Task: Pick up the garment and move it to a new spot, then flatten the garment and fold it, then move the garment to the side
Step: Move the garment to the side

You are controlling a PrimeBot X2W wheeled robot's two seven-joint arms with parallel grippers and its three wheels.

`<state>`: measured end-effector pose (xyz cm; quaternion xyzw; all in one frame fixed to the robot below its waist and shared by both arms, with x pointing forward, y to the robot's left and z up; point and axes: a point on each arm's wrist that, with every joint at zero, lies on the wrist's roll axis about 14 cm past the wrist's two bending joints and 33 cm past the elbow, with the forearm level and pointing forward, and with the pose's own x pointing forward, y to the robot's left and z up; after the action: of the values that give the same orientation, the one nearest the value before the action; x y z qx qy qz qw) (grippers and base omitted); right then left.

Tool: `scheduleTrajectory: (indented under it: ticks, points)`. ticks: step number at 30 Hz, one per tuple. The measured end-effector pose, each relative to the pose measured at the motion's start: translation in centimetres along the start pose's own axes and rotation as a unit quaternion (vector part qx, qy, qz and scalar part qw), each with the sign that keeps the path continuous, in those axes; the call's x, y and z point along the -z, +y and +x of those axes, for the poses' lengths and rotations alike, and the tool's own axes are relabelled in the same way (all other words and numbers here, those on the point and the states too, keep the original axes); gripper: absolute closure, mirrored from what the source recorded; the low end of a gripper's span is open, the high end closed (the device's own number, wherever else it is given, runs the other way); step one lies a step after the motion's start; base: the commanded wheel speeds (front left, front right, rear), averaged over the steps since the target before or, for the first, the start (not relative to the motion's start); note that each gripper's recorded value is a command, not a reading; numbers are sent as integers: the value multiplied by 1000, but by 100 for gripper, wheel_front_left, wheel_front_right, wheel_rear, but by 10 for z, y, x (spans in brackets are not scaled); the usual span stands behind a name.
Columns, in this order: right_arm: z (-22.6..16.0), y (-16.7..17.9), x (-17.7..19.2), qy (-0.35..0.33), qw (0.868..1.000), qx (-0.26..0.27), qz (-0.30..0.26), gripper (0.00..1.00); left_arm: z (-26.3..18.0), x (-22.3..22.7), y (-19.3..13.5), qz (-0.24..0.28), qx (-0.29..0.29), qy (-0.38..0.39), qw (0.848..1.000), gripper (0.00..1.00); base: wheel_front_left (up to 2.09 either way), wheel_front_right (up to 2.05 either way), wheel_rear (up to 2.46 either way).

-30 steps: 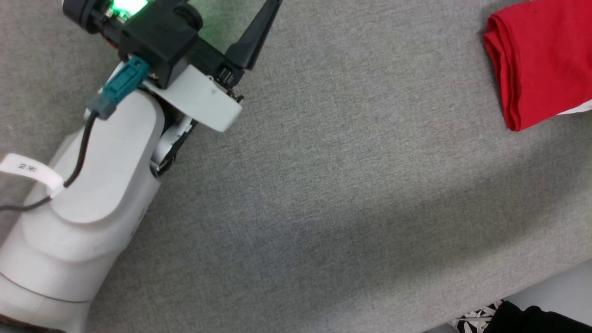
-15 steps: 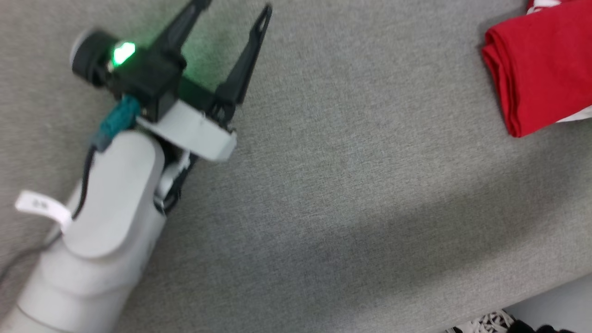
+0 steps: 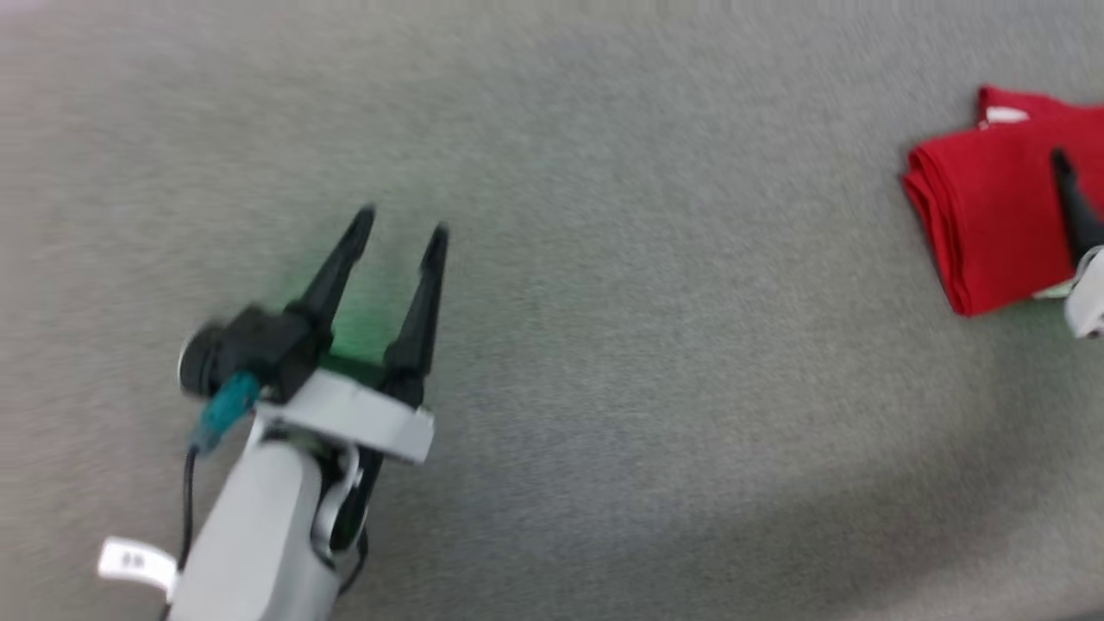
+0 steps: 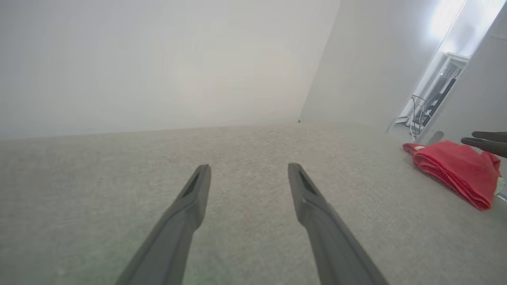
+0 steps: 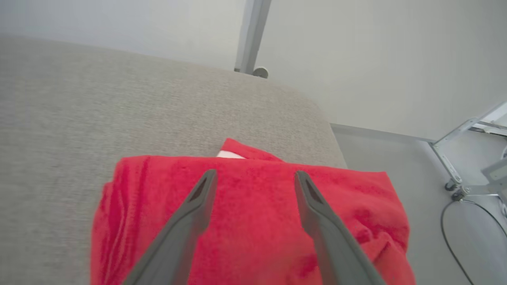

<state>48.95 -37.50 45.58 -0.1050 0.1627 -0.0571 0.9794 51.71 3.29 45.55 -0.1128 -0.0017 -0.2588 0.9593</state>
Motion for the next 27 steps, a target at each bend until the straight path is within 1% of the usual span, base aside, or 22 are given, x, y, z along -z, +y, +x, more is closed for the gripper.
scheduleTrajectory:
  ticks: [5,8,10,14,18,22,27]
  points:
    - [-5,46,-15,-37,998,-52,29,0,-44,-9,22,0,-64,6,998,0,0,0,0]
    - [-9,73,-37,-78,992,-82,47,0,-71,-15,35,1,-102,7,995,0,0,0,0]
    - [-15,91,-43,-95,989,-102,59,0,-88,-18,42,1,-124,9,992,0,0,0,0]
    - [-29,117,-53,-123,981,-128,74,0,-118,-29,51,1,-162,-1,987,0,0,0,0]
    - [-43,138,-70,-157,972,-146,96,0,-146,-42,60,6,-195,-15,981,0,0,0,0]
    - [-61,155,-79,-180,964,-162,106,0,-167,-56,62,14,-214,-31,976,0,0,0,0]
    - [-85,158,-83,-199,959,-162,123,0,-191,-67,60,19,-229,-47,972,0,0,0,0]
